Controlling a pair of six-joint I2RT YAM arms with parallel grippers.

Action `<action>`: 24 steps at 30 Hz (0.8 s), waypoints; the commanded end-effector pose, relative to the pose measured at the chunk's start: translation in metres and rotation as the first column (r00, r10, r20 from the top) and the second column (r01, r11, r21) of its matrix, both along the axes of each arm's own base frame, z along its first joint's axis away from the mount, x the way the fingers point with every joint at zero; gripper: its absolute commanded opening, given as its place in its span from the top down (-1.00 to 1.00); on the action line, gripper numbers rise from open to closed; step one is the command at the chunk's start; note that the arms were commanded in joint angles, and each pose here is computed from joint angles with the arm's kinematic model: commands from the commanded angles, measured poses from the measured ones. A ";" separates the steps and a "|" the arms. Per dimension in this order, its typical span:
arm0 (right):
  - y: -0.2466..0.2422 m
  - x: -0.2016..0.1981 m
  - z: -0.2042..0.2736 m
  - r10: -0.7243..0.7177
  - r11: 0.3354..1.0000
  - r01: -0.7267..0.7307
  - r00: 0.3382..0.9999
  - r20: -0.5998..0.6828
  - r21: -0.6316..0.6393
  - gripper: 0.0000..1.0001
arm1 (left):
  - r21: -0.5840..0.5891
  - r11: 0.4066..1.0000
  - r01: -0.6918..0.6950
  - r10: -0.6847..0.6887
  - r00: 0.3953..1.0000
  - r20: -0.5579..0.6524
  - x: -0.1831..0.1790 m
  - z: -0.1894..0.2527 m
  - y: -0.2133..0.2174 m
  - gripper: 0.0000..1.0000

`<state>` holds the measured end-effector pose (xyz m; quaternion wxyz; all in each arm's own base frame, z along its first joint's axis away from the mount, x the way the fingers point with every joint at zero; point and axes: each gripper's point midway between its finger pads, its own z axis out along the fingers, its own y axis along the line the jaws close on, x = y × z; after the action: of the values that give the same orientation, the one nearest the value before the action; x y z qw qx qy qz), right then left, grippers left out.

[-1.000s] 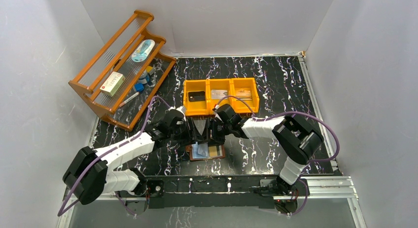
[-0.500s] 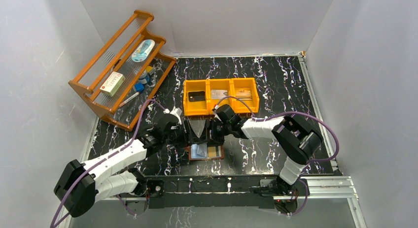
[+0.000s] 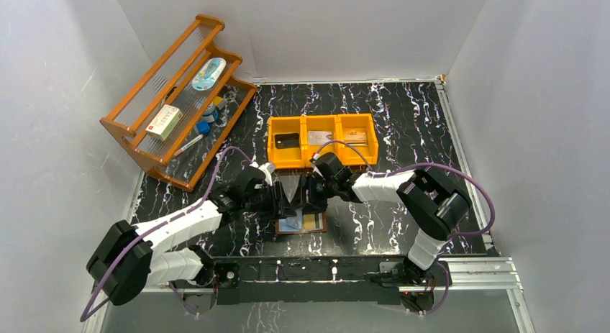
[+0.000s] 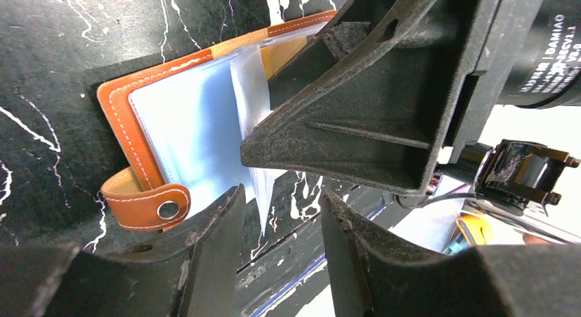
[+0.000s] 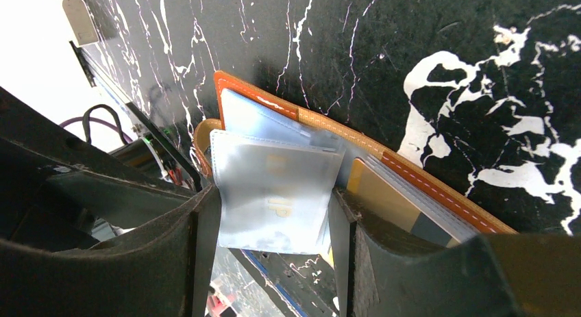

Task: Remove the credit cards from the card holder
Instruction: Remove the credit card from the card holder.

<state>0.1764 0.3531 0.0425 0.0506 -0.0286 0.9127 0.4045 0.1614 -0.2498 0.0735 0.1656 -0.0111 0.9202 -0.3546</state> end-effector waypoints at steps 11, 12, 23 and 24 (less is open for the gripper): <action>0.010 0.003 0.015 0.007 0.998 -0.008 1.000 0.015 0.056 -0.26 | -0.007 0.997 0.079 -0.079 0.997 -0.007 -0.001 -0.007 -0.012 0.39; 0.011 0.003 0.019 0.009 0.998 -0.010 1.000 0.019 0.065 -0.27 | -0.011 0.997 0.081 -0.081 0.997 0.000 0.000 -0.006 -0.013 0.40; 0.010 0.012 0.047 -0.025 0.996 0.019 0.998 0.066 0.084 -0.54 | -0.081 0.984 0.161 -0.159 0.987 0.036 0.005 0.006 -0.032 0.48; 0.010 0.014 0.052 -0.033 0.996 0.026 0.996 0.080 0.086 -0.59 | -0.076 0.984 0.162 -0.160 0.986 0.038 0.006 0.006 -0.032 0.48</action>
<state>0.1782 0.3520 0.0502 0.0543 -0.0182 0.9120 0.4062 0.1589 -0.2681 0.0564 0.1297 0.0355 0.9175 -0.3744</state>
